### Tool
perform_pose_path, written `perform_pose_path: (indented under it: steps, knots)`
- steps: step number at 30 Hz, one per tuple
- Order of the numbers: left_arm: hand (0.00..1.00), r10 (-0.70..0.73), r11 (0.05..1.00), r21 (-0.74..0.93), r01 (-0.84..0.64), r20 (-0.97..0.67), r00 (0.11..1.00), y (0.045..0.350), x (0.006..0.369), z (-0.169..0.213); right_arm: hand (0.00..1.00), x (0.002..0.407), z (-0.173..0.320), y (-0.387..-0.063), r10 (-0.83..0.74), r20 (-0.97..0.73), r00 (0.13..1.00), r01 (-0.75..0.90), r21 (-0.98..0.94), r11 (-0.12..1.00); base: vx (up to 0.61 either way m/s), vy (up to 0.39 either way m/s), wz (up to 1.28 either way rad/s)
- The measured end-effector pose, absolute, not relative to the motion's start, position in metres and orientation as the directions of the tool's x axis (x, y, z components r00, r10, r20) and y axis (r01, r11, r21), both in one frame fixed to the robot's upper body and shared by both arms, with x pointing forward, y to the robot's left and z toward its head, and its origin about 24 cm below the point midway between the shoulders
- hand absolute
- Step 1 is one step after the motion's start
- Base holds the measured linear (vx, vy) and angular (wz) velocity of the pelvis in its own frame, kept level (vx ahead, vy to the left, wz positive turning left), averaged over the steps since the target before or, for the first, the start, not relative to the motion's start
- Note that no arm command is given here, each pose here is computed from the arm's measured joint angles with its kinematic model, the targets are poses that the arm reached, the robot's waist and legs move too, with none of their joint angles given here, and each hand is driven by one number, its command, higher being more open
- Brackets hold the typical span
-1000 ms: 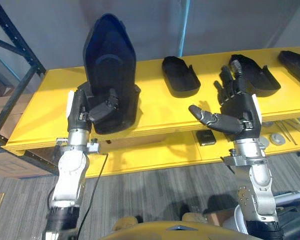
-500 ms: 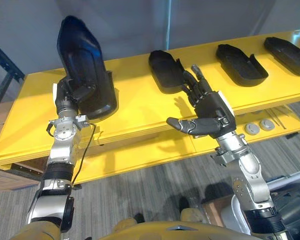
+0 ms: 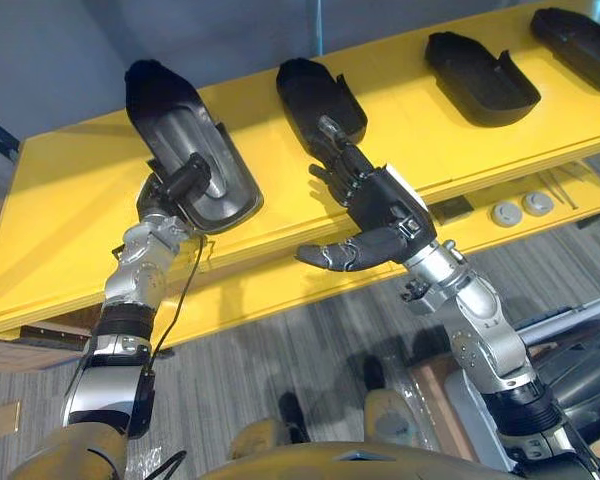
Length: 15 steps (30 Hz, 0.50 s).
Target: Walk over and take three plastic housings, then place them on the shelf
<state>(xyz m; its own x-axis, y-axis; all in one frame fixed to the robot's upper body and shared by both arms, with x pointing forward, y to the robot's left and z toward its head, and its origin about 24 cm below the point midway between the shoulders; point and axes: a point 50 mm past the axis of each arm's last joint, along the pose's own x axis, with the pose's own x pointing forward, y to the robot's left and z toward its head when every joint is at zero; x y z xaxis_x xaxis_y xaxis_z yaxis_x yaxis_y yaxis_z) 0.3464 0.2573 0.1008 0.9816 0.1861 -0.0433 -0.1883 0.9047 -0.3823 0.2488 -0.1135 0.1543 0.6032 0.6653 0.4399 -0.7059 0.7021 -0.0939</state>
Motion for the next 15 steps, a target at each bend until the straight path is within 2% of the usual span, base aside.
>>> perform_pose_path:
  steps: [2,6,14,15]
  knots:
    - [0.0,0.147,0.915,-0.38,-0.137,-0.003,0.989,0.249,0.348,0.109,1.0,0.245,0.172,-0.099,0.694,0.497,0.521,-0.75,-0.122,0.65,-0.05,-0.016,0.25]
    - [0.0,0.079,0.938,-0.338,-0.073,0.005,0.997,0.232,0.349,0.113,1.0,0.238,0.186,-0.079,0.71,0.552,0.437,-0.792,-0.139,0.595,-0.03,-0.011,0.26]
    - [0.0,0.013,0.96,-0.28,-0.006,0.022,1.0,0.22,0.35,0.122,1.0,0.239,0.186,-0.072,0.68,0.557,0.477,-0.777,-0.095,0.622,-0.03,-0.001,0.15]
    - [1.0,0.011,0.966,-0.257,-0.005,0.021,1.0,0.219,0.352,0.124,1.0,0.239,0.186,-0.073,0.673,0.556,0.487,-0.771,-0.088,0.631,-0.01,-0.018,0.11]
